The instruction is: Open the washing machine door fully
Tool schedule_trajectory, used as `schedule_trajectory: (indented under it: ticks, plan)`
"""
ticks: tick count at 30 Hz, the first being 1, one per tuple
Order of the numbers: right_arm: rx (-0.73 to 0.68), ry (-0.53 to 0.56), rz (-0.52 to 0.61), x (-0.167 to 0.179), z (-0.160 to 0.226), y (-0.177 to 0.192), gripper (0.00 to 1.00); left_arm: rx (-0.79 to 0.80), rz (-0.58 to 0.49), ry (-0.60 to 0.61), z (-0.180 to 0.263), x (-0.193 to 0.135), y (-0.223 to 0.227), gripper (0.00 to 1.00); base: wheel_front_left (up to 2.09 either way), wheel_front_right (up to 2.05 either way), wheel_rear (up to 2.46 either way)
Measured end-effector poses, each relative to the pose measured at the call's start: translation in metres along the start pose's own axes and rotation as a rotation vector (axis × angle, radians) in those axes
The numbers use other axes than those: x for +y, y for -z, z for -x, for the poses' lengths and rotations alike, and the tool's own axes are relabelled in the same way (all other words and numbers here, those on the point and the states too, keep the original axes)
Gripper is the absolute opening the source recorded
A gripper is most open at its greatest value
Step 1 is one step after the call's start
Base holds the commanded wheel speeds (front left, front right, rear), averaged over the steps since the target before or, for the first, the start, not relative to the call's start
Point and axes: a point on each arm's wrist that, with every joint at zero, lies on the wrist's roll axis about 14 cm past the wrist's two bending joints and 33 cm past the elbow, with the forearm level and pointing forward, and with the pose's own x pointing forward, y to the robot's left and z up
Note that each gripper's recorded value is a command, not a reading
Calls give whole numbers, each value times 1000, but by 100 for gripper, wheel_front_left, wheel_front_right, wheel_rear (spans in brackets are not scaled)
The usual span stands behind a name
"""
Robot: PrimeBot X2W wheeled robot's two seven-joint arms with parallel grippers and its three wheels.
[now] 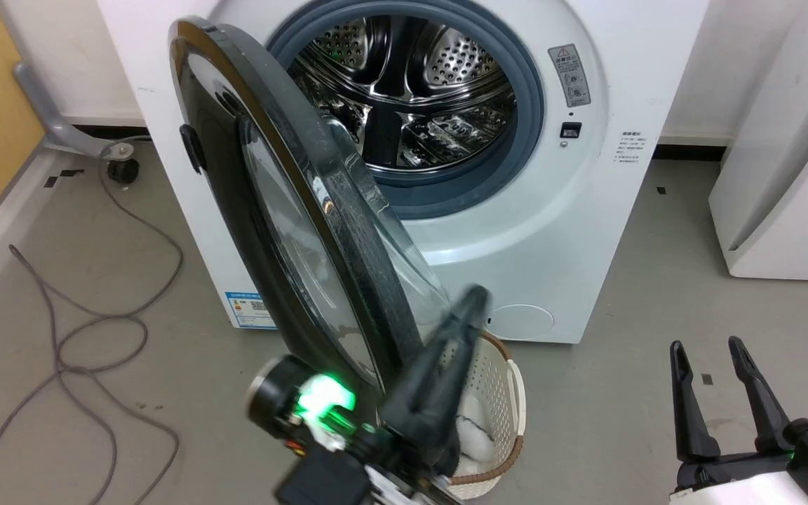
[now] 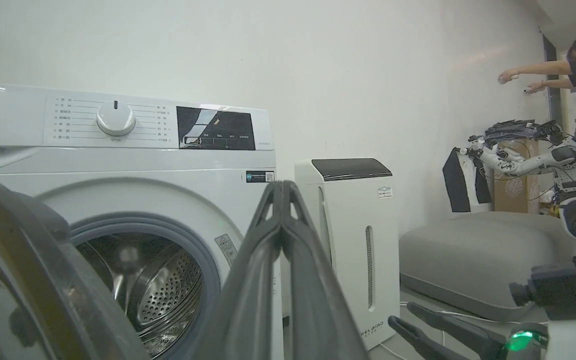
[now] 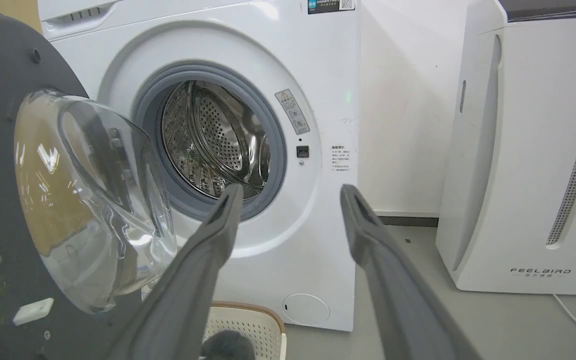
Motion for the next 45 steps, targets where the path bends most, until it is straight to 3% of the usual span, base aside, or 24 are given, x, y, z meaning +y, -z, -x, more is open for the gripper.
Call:
schedule_trajectory:
  ticks: [9,18,32,45]
  plan:
    - [5,2,1,-1,0,2,100,62,69,112,5,-38,19,0,0,0,0]
    - [19,-13,-4,4,-3,7,100,158,73,148,18,-50,47,0,0,0,0]
    - [52,-18,-4,5,-5,18,100,310,60,84,36,-30,94,0,0,0,0]
    - [67,-25,-7,7,-11,26,100,410,36,-75,56,13,120,0,0,0,0]
